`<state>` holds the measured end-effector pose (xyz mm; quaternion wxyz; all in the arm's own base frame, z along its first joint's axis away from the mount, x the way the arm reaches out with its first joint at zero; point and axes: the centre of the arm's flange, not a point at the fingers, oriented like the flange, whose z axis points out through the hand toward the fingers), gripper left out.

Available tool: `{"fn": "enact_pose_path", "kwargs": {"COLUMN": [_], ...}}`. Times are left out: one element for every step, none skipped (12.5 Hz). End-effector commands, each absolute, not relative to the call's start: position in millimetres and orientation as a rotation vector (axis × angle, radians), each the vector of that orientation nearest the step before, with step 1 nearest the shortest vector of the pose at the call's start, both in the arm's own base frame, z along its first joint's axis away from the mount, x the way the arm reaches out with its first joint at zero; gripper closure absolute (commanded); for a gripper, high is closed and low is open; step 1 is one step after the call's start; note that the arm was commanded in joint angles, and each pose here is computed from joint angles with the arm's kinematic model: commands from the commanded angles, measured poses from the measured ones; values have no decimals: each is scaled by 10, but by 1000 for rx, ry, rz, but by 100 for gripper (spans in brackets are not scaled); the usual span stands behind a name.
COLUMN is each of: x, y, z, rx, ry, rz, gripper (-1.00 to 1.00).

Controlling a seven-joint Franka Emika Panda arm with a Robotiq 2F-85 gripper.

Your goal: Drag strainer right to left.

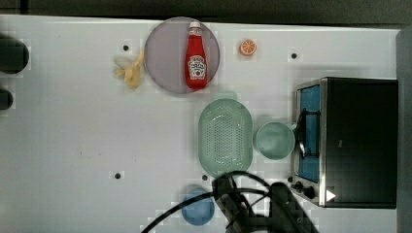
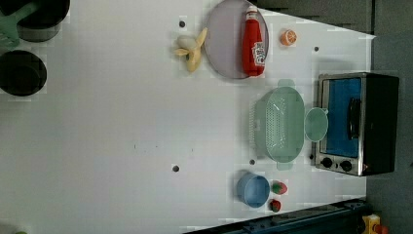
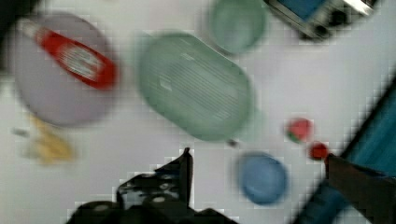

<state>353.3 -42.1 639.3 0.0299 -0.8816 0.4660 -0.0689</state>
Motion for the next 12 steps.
{"fn": "enact_pose_path", "kwargs": {"x": [4086,4176,4260,4340,4414,4490,4568,4648,4714,4760,4789,4810], "y": [-369,-359,-350,-343,-334,-325,-315,-306,-302,-293,-273,-247], "z": [5275,5014,4738,4459,4175,3910,3661,3430,3200,2982,2770,2566], "rx": [-2762,-2746,-2719,-2685,-2646,-2606,-2577,-2559,-2546,-2526,-2505,-2472], "ry": [1551,1588,1638,1693,1752,1805,1838,1857,1875,1906,1941,1987], "rz": [22,27,27,19,10,-7,-26,-40,-46,-45,-41,-39], "gripper": [-100,-100,-100,-100,-100,-100,-100,-100,-100,-100,-100,-100]}}
